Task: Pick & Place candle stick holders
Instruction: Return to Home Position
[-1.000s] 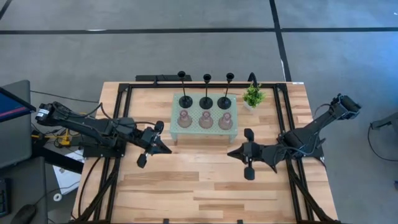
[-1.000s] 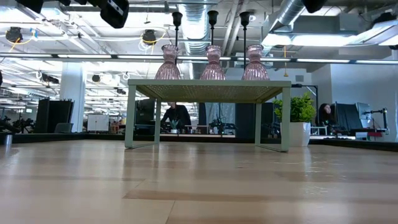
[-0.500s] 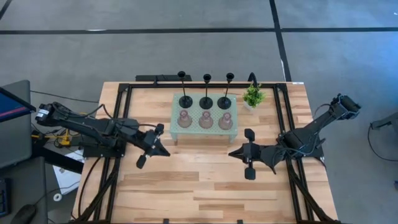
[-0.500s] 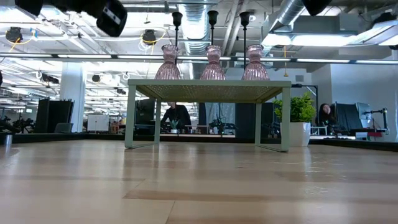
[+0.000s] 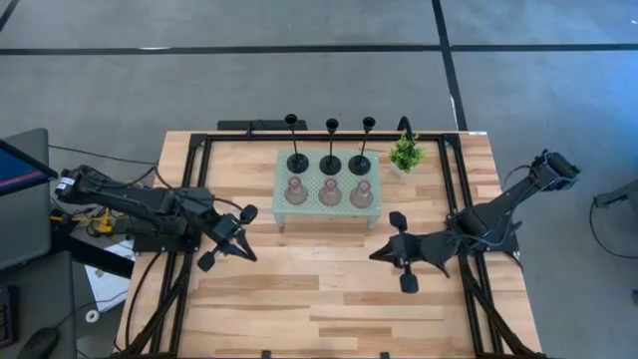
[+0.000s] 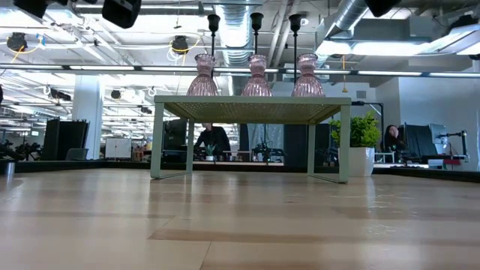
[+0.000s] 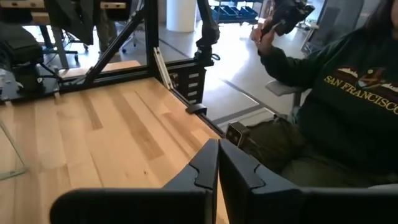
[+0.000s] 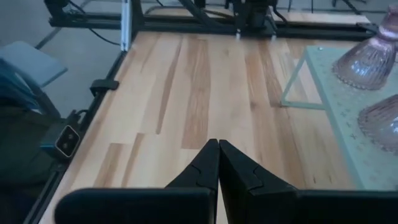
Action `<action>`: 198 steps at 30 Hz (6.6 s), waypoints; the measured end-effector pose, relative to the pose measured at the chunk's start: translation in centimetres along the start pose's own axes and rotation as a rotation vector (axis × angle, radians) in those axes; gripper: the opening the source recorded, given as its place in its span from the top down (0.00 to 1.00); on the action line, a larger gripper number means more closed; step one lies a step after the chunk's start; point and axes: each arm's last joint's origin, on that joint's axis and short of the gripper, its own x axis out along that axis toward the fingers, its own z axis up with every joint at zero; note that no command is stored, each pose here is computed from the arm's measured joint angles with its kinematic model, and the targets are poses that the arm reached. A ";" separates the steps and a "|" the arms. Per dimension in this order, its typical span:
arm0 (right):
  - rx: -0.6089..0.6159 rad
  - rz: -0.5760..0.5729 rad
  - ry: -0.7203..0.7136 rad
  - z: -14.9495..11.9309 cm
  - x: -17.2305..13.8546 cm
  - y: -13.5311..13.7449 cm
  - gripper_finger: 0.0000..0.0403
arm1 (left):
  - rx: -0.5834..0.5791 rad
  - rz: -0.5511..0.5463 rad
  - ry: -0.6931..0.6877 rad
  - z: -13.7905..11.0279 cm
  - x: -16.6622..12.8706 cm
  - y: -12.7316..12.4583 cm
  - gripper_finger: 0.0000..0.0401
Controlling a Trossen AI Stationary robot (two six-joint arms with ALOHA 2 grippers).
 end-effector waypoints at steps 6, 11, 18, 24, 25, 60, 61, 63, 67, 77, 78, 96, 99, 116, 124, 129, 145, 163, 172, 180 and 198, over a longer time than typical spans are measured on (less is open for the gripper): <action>0.045 0.033 -0.084 -1.5 -1.7 -1.1 1.00 | -0.006 -0.003 0.013 -0.1 -0.4 -0.2 0.97; 0.123 0.069 -0.223 -3.7 -3.7 -2.6 1.00 | -0.016 -0.005 0.036 -1.0 -0.3 -0.2 0.97; 0.165 0.210 -0.373 -5.9 -6.0 -4.0 1.00 | -0.014 -0.005 0.031 -1.9 -0.1 -0.2 0.97; 0.120 0.294 -0.474 -7.4 -7.0 -4.5 1.00 | -0.011 -0.004 0.024 -1.9 -0.1 -0.2 0.97; 0.120 0.295 -0.483 -7.6 -7.1 -4.6 1.00 | -0.011 -0.004 0.024 -1.9 -0.1 -0.2 0.97; 0.123 0.239 -0.670 -11.0 -10.4 -7.2 1.00 | -0.012 -0.004 0.025 -1.9 -0.1 -0.2 0.97; 0.119 0.239 -0.684 -11.1 -10.6 -7.3 1.00 | -0.012 -0.004 0.025 -1.9 -0.1 -0.2 0.97; 0.114 0.236 -0.712 -11.1 -11.0 -7.5 1.00 | -0.012 -0.004 0.025 -1.9 -0.1 -0.2 0.97; 0.102 0.238 -0.727 -11.2 -11.3 -7.7 1.00 | -0.012 -0.004 0.025 -1.9 -0.1 -0.2 0.97; 0.052 0.363 -0.732 -11.2 -11.4 -7.3 1.00 | -0.018 -0.004 0.025 -1.9 0.0 -0.2 0.97; 0.035 0.398 -0.741 -11.1 -11.5 -7.2 1.00 | -0.018 -0.004 0.025 -1.9 0.0 -0.2 0.97; -0.072 0.518 -0.739 -11.9 -10.8 -6.6 1.00 | -0.018 -0.004 0.025 -1.9 -0.1 -0.2 0.97; -0.071 0.492 -0.713 -13.0 -9.6 -6.4 1.00 | -0.018 -0.004 0.025 -1.9 -0.1 -0.2 0.97; -0.073 0.490 -0.671 -14.3 -8.3 -6.1 1.00 | -0.018 -0.004 0.025 -1.9 -0.1 -0.2 0.97; -0.075 0.437 -0.620 -16.0 -6.6 -5.9 1.00 | -0.019 -0.004 0.026 -1.9 0.0 -0.2 0.97; -0.082 0.402 -0.589 -16.3 -6.4 -6.0 1.00 | -0.019 -0.004 0.026 -1.9 0.0 -0.2 0.97; -0.039 0.194 -0.528 -16.5 -5.4 -7.9 1.00 | -0.019 -0.004 0.026 -1.9 0.0 -0.2 0.97; -0.015 0.072 -0.528 -16.4 -5.2 -9.1 1.00 | -0.019 -0.004 0.026 -1.9 0.0 -0.2 0.97; -0.016 0.071 -0.526 -16.5 -5.2 -9.1 1.00 | -0.019 -0.004 0.026 -1.9 0.0 -0.2 0.97; 0.082 0.098 -0.522 -16.5 -5.2 -9.1 1.00 | -0.019 -0.004 0.026 -1.9 0.0 -0.2 0.97; 0.171 0.122 -0.518 -16.5 -5.2 -9.1 1.00 | -0.035 0.066 -0.031 -1.3 -0.3 0.4 0.97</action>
